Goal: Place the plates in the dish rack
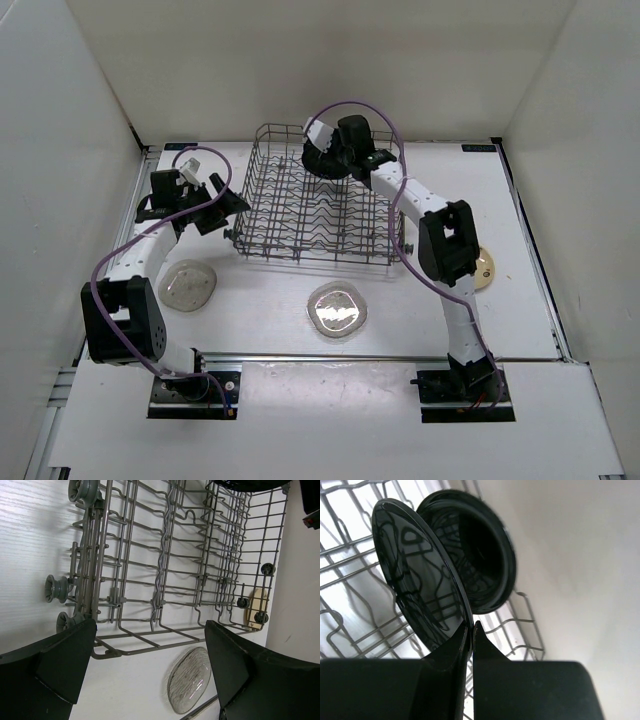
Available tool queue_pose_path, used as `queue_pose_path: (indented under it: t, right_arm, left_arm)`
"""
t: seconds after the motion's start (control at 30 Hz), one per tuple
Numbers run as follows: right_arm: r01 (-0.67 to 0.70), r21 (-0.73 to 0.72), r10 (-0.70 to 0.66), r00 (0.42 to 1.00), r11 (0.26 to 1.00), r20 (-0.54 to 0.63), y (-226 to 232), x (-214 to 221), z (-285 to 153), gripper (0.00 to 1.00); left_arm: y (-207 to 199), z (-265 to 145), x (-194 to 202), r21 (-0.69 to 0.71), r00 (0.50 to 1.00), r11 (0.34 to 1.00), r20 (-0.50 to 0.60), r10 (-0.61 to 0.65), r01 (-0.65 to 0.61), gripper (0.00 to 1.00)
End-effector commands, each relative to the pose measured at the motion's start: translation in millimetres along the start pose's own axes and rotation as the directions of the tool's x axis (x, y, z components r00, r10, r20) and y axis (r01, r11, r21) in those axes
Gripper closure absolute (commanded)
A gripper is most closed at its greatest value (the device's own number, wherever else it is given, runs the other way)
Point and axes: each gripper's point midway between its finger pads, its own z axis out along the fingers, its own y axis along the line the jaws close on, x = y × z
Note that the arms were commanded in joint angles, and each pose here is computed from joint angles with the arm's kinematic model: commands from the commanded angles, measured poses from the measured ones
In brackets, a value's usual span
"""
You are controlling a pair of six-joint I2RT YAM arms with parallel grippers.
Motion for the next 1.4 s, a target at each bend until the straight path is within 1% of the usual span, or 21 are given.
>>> queue_pose_path:
  t: [0.0,0.17,0.2,0.3,0.37,0.47,0.6,0.73,0.77,0.83,0.97,1.1,1.2,1.37]
  right_arm:
    - [-0.019,-0.031,0.019,1.0,0.999,0.012,15.0,-0.8,8.2,1.0]
    - [-0.028,-0.038,0.028,1.0,0.999,0.005,19.1,2.6,11.2,1.0]
    - [-0.028,-0.038,0.028,1.0,0.999,0.005,19.1,2.6,11.2,1.0]
    - [-0.037,-0.044,0.037,0.999,0.998,-0.001,23.2,5.9,14.1,1.0]
    - [-0.037,-0.051,0.036,0.999,0.998,-0.008,26.5,8.9,14.7,1.0]
    - [-0.058,-0.042,0.057,0.998,0.997,-0.017,25.9,10.4,14.3,1.0]
    - [-0.058,-0.042,0.057,0.998,0.997,-0.018,26.4,10.8,16.7,1.0]
    - [-0.078,-0.034,0.078,0.997,0.996,-0.01,23.5,7.2,16.0,0.95]
    - [-0.087,-0.034,0.087,0.996,0.996,-0.011,23.8,7.2,16.0,0.91]
    - [-0.087,-0.033,0.087,0.996,0.996,-0.01,25.7,8.7,19.3,0.9]
    - [-0.108,0.002,0.108,0.994,0.994,0.0,17.0,4.5,18.9,0.77]
    - [-0.109,0.031,0.109,0.994,0.994,0.0,11.1,4.1,18.8,0.7]
    - [-0.111,0.051,0.11,0.994,0.993,0.009,6.4,1.9,19.0,0.66]
    - [-0.135,0.122,0.135,0.991,0.983,0.009,-7.3,1.5,17.7,0.65]
  left_arm:
    - [-7.8,-4.4,-9.0,0.027,0.999,0.999,0.017,0.029,-0.029,0.0]
    - [-7.4,-7.8,-12.4,0.026,0.999,0.999,0.03,0.029,-0.03,0.0]
    - [-4.8,-9.3,-14.9,0.021,0.999,1.0,0.037,0.012,-0.013,0.0]
    - [-17.4,-17.7,-30.3,0.049,0.997,0.999,0.071,-0.013,0.01,0.0]
    - [-27.6,-22.2,-42.9,0.064,0.995,0.998,0.099,-0.002,-0.004,0.0]
    - [-37.2,-24.6,-50.9,0.091,0.994,0.996,0.106,0.011,-0.021,0.0]
    - [-37.3,-24.6,-50.9,0.091,0.994,0.996,0.106,0.011,-0.021,0.0]
    - [-34.9,-23.4,-48.0,0.088,0.995,0.996,0.099,0.007,-0.015,0.0]
    - [-34.9,-23.4,-48.0,0.088,0.995,0.996,0.099,0.007,-0.015,0.0]
    - [-34.9,-23.4,-48.0,0.088,0.995,0.996,0.099,0.007,-0.015,0.0]
    - [-32.5,-22.2,-45.0,0.085,0.996,0.996,0.092,0.002,-0.01,0.0]
    - [-32.4,-23.5,-43.0,0.085,0.996,0.996,0.092,0.002,-0.01,0.0]
    - [-32.4,-23.5,-43.0,0.085,0.996,0.996,0.092,0.002,-0.01,0.0]
    - [-32.4,-23.5,-43.0,0.085,0.996,0.996,0.092,0.002,-0.01,0.0]
